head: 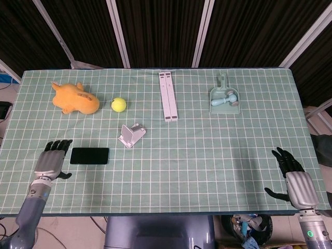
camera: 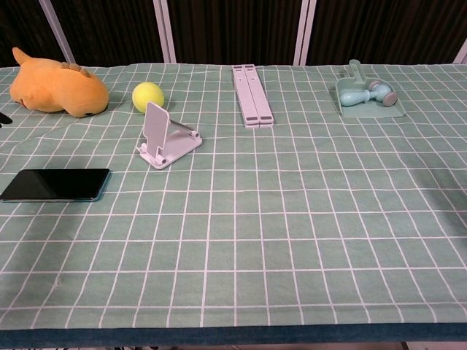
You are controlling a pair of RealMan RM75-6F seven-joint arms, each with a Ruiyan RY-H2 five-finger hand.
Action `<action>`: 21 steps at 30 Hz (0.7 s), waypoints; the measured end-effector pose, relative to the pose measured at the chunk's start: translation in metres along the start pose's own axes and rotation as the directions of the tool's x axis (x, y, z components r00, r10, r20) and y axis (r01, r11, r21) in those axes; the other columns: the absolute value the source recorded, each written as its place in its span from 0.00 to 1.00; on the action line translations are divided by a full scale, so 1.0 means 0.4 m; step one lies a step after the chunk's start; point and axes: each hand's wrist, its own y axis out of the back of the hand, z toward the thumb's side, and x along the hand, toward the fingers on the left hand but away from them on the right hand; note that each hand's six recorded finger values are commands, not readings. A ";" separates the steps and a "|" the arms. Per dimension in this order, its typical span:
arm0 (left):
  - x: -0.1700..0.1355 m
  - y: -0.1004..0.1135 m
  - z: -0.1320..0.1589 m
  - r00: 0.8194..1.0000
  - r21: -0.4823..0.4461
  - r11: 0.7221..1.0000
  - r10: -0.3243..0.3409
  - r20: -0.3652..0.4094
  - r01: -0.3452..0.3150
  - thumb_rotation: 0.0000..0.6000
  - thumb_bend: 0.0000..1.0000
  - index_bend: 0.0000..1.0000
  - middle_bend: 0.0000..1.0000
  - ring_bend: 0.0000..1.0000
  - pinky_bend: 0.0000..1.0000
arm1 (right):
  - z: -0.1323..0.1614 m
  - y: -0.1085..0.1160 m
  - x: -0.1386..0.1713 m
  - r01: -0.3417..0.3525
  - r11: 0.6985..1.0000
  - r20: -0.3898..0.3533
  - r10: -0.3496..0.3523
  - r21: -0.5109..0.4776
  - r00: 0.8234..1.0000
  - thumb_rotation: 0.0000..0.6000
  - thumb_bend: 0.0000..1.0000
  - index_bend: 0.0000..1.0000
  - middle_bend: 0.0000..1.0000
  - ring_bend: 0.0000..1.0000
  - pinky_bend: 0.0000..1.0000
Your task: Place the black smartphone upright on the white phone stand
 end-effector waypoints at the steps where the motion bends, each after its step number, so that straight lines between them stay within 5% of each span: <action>1: 0.015 -0.004 0.010 1.000 0.014 1.000 -0.017 -0.009 0.017 1.00 0.15 0.03 0.09 0.00 0.00 | 0.000 0.000 0.000 -0.001 1.000 0.002 0.001 -0.002 1.000 1.00 0.06 0.00 0.00 0.00 0.19; 21: 0.110 -0.031 0.134 0.996 0.122 0.989 -0.086 -0.009 0.086 1.00 0.20 0.14 0.16 0.00 0.00 | -0.004 0.001 -0.004 -0.002 1.000 0.013 0.002 -0.017 1.000 1.00 0.07 0.00 0.00 0.00 0.19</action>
